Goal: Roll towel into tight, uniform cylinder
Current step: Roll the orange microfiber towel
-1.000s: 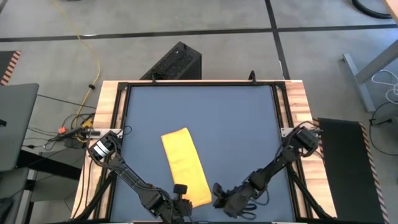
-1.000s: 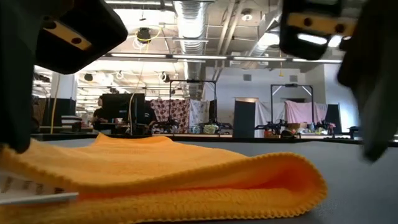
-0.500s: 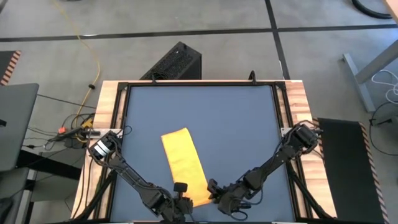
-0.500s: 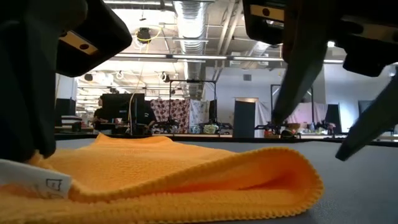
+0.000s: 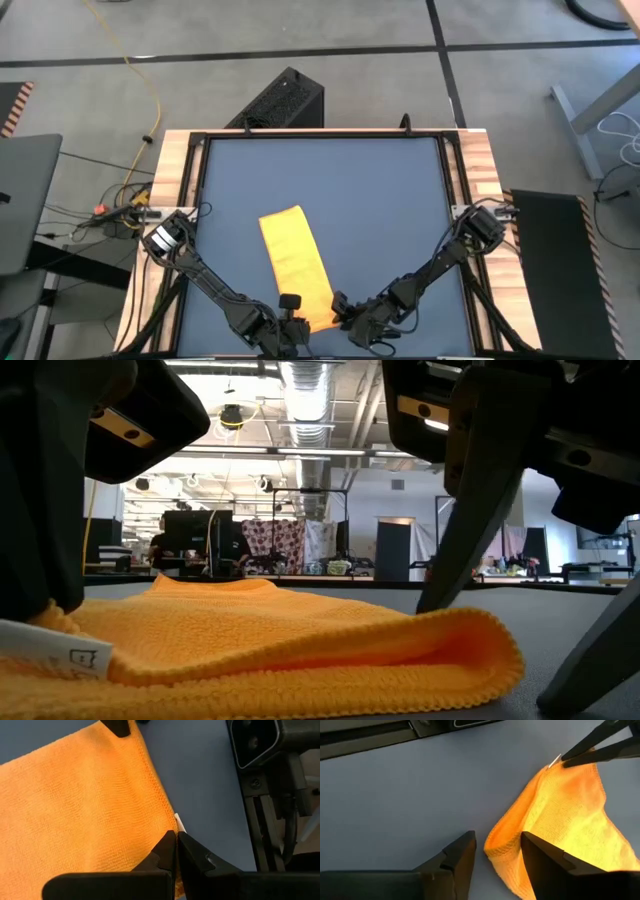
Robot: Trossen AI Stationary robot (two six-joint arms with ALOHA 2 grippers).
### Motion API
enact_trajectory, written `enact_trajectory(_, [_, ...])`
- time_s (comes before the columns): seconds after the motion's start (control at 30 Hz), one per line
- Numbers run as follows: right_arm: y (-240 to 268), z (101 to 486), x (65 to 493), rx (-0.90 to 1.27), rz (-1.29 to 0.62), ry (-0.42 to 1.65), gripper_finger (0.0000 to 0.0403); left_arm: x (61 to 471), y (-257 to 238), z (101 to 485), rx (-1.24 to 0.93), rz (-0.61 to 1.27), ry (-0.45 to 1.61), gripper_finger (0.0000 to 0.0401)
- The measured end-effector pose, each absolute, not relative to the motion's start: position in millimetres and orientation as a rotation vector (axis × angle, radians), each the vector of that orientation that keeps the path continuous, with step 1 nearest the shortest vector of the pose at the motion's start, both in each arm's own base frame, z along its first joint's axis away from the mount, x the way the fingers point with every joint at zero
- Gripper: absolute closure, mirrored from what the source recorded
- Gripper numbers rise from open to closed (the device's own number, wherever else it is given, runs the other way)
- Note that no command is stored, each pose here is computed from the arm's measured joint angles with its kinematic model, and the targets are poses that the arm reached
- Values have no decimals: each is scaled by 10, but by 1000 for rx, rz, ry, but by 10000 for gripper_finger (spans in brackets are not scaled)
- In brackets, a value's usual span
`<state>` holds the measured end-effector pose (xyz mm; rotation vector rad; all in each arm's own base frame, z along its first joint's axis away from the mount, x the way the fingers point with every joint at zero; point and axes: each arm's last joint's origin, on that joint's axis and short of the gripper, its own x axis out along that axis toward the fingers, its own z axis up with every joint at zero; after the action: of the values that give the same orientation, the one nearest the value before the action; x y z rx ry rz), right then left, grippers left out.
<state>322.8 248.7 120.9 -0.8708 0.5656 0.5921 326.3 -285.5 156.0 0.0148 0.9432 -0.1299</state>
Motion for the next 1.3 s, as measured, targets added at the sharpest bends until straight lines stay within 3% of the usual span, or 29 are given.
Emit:
enact_trajectory(0.23, [2519, 1216, 3188, -877, 570, 573, 290, 3260, -2866, 1563, 12, -134, 938, 401])
enact_trajectory(0.53, [2527, 1185, 3159, -701, 505, 645, 389, 3243, -2897, 1463, -1, -127, 880, 398])
enact_trajectory(1.0, [2404, 1308, 3237, -378, 505, 707, 388, 3137, -3029, 1481, 30, -137, 839, 304])
enact_trajectory(1.3, [2320, 1310, 3297, -337, 493, 718, 387, 3111, -3086, 1459, 146, -96, 756, 295])
